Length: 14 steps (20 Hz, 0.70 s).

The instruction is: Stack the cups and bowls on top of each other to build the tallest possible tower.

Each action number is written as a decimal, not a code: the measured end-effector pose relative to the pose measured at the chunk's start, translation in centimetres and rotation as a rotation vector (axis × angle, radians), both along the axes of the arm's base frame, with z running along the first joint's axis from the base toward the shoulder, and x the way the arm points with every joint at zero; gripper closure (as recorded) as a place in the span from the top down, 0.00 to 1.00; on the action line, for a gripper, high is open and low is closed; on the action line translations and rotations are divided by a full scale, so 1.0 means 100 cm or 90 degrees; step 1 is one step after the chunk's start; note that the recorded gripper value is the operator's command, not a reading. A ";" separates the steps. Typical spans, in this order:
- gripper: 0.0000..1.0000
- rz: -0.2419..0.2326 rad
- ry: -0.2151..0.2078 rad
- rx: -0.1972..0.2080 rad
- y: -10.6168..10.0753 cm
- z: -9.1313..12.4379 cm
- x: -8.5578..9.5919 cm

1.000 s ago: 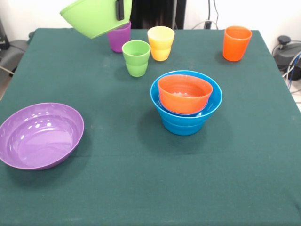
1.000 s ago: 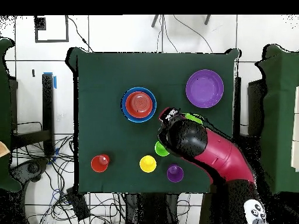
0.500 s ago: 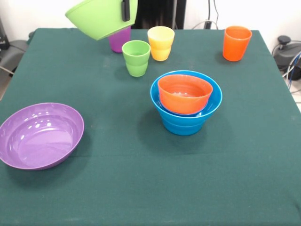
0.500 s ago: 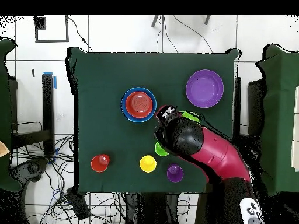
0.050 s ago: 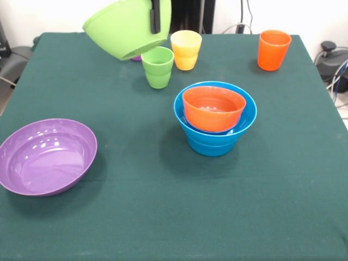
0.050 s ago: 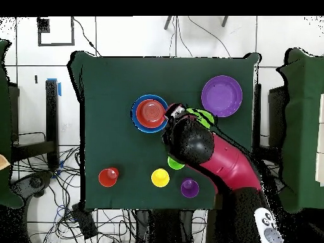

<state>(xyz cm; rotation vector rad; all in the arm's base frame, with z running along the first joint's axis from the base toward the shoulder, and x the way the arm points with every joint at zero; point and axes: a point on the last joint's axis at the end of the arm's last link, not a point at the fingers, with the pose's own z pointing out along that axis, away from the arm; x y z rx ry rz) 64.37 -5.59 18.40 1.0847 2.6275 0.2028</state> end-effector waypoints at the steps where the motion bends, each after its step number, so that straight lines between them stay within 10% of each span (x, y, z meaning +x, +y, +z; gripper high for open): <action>1: 0.00 -0.001 -0.005 0.001 0.002 0.000 0.002; 14: 0.00 0.009 -0.034 0.008 0.021 -0.004 0.012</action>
